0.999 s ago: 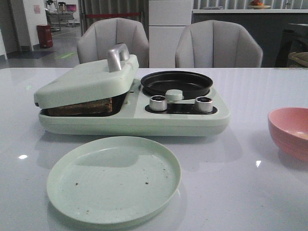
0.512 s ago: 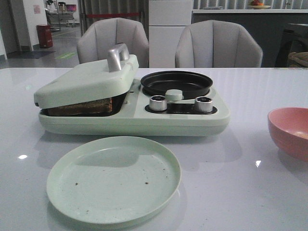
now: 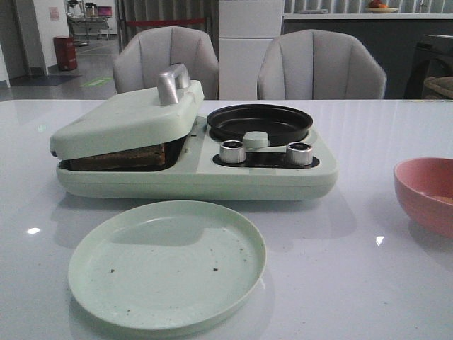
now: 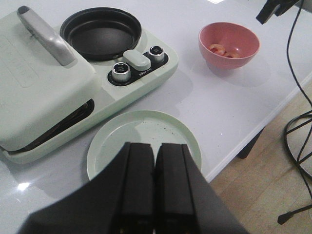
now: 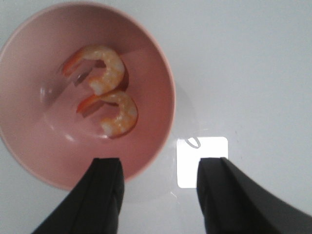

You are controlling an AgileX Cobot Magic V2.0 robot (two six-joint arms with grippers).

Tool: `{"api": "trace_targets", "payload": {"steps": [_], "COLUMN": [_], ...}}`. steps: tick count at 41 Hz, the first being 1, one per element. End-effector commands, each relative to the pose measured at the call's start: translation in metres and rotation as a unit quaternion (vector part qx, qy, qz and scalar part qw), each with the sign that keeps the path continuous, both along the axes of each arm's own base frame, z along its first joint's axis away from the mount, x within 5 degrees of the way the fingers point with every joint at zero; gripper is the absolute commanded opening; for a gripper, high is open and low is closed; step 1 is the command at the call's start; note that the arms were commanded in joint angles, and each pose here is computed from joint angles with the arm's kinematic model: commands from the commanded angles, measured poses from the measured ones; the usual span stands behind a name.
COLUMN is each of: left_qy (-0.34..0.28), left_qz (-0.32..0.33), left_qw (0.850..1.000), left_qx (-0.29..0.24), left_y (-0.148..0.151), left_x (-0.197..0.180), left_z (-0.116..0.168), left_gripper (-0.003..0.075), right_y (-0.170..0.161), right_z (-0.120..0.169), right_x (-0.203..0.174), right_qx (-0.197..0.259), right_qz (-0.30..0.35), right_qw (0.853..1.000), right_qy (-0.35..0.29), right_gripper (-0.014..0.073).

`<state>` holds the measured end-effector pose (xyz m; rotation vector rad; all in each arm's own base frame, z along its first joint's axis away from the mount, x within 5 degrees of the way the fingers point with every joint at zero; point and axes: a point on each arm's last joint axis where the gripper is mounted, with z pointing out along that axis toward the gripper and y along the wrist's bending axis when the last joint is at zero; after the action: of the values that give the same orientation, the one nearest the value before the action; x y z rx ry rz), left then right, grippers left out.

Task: Make breakfast with bread and shrimp

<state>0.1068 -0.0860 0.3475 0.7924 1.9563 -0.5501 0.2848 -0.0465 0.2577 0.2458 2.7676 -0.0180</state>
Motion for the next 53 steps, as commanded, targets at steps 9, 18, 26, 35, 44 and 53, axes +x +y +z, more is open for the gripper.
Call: {"api": "trace_targets", "payload": {"steps": [9,18,26,35,44,53], "left_qy": [-0.028,-0.028,-0.029,-0.029,-0.029,-0.029], "left_qz": [0.016,0.016,0.017,0.017,0.017,0.017], "left_qw": [0.999,0.999,0.999,0.999,0.999,0.999], "left_qx": [-0.041,-0.041,-0.042,-0.042,-0.042,-0.042], "left_y": [0.0,0.0,0.0,0.0,0.0,0.0], "left_x": [0.002,0.002,0.002,0.002,0.002,0.002], "left_z": [0.016,0.016,0.016,0.016,0.016,0.016], "left_gripper": [0.01,0.0099,0.0099,0.0099,0.0099,0.0099], "right_y": [-0.008,-0.011,-0.012,-0.011,0.008,0.054], "right_z": [-0.015,-0.037,-0.037,-0.034,0.013,0.094], "right_x": [0.035,0.048,0.053,0.055,0.066,0.075], "right_qx": [-0.01,-0.015,-0.02,-0.022,-0.044,-0.132], "right_qz": [0.001,0.003,0.004,0.005,0.046,0.147], "right_qw": [0.998,0.998,0.997,0.996,0.988,0.951], "right_qy": [-0.059,-0.054,-0.075,-0.086,-0.143,-0.237], "right_gripper": [0.0461,0.037,0.0141,0.0031,0.0025,0.0025]}}
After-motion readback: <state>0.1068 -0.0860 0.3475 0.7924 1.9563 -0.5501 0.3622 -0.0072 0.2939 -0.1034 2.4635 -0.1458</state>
